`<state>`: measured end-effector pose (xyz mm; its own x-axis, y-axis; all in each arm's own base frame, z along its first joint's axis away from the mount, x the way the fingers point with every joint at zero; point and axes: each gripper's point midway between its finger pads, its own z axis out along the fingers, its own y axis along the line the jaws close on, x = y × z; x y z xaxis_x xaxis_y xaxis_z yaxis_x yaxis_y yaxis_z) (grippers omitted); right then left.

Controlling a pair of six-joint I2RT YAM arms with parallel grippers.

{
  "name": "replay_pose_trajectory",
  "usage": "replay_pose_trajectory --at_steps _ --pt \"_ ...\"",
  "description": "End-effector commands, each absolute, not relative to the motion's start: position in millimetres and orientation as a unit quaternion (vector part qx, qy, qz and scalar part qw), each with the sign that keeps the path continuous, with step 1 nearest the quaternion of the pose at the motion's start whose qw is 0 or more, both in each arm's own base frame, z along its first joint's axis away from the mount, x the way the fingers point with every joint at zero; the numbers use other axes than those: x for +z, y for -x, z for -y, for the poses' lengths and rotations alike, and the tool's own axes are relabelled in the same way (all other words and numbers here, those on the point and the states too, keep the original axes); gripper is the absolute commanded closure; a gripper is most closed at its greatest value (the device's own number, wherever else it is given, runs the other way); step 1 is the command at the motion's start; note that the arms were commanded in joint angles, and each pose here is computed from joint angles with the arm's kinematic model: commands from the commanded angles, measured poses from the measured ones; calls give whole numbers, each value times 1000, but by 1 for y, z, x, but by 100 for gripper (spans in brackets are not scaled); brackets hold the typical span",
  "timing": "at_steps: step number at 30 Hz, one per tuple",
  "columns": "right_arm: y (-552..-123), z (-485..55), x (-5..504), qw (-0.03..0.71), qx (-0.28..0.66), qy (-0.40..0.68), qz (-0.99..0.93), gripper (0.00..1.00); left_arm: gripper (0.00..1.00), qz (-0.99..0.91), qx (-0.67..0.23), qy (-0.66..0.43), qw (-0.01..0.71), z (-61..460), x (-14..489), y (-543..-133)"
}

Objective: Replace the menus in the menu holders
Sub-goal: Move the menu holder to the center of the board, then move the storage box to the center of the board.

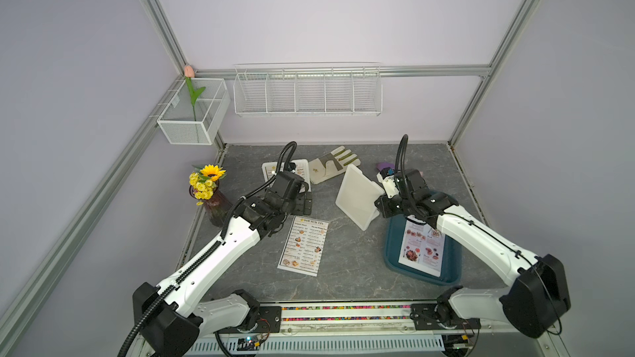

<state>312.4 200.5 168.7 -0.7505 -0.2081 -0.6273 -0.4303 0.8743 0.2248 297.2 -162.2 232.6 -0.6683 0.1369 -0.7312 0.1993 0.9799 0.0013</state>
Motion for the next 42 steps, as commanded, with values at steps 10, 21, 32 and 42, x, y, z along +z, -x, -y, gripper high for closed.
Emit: replay_pose_trajectory --at_steps 10,21,32,42 --pt "-350 -228 175 317 204 186 -907 80 1 -909 -24 -91 405 156 237 -297" --pt "-324 -216 188 291 221 183 -913 30 1 -912 -56 -119 389 168 233 -288" --pt "-266 -70 139 226 102 -62 -967 8 1 -893 -151 -206 370 255 225 -249" --pt "-287 10 81 215 24 -240 -946 5 0 -891 -187 -273 310 343 181 -216"
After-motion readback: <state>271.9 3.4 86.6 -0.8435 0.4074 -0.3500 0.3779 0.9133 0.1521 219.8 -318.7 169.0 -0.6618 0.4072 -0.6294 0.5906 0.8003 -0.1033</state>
